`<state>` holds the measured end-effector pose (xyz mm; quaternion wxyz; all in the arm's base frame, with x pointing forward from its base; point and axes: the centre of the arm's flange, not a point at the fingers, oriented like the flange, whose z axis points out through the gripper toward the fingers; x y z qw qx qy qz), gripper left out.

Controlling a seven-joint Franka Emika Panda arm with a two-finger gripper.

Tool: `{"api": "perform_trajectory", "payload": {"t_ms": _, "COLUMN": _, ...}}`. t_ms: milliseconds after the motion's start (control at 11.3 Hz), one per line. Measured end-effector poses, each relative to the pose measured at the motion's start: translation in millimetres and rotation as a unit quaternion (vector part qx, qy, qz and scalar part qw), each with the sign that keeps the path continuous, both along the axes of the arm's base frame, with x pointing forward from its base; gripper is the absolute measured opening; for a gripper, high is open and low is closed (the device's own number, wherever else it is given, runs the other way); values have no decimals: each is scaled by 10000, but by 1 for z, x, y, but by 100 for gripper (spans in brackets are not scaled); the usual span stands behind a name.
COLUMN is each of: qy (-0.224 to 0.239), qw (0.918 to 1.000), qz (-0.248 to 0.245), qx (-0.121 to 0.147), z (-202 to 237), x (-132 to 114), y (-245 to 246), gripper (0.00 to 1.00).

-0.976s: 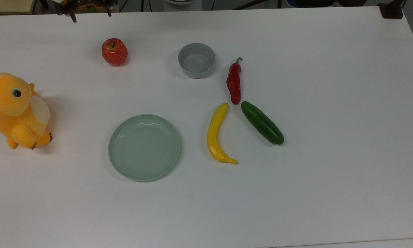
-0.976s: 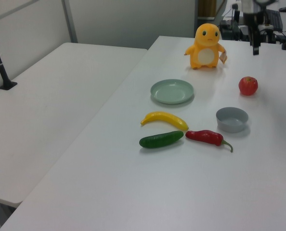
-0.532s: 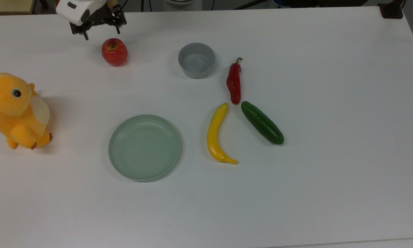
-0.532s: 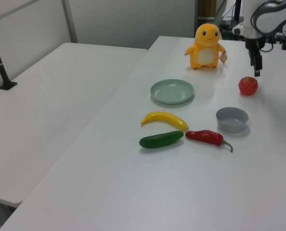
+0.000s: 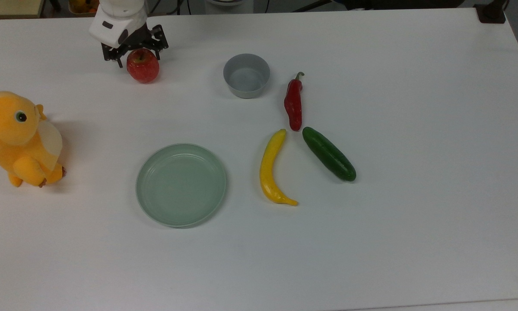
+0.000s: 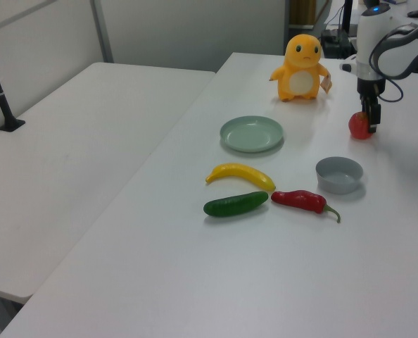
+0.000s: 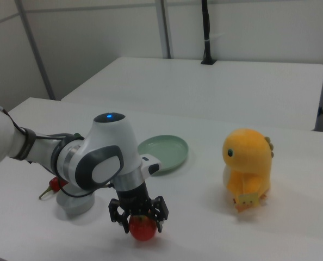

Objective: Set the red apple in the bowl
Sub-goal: 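Close the gripper around the red apple and lift it, then carry the red apple over the grey metal bowl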

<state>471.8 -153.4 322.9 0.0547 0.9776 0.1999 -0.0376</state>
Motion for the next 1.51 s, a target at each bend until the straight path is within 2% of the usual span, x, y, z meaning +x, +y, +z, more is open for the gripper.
{"api": "perform_trajectory", "payload": {"t_ms": 355, "qy": -197, "qw": 9997, "qz": 128, "qx": -14, "z": -19, "x": 5, "y": 8, "gripper": 100}}
{"api": "perform_trajectory", "payload": {"t_ms": 532, "qy": -197, "qw": 9997, "qz": 131, "qx": -14, "z": -19, "x": 5, "y": 8, "gripper": 95}}
{"api": "perform_trajectory", "payload": {"t_ms": 621, "qy": -203, "qw": 9997, "qz": 134, "qx": -16, "z": -18, "x": 5, "y": 8, "gripper": 81}}
{"api": "perform_trajectory", "payload": {"t_ms": 887, "qy": -173, "qw": 9998, "qz": 114, "qx": -19, "z": -10, "x": 5, "y": 7, "gripper": 78}}
{"api": "perform_trajectory", "payload": {"t_ms": 1065, "qy": -161, "qw": 9998, "qz": 58, "qx": -49, "z": 36, "x": 9, "y": 6, "gripper": 78}}
{"api": "perform_trajectory", "payload": {"t_ms": 1154, "qy": -182, "qw": 9998, "qz": -3, "qx": 26, "z": 70, "x": 12, "y": 12, "gripper": 77}}
{"api": "perform_trajectory", "payload": {"t_ms": 1508, "qy": -225, "qw": 9975, "qz": -32, "qx": 667, "z": 219, "x": 29, "y": 58, "gripper": 77}}
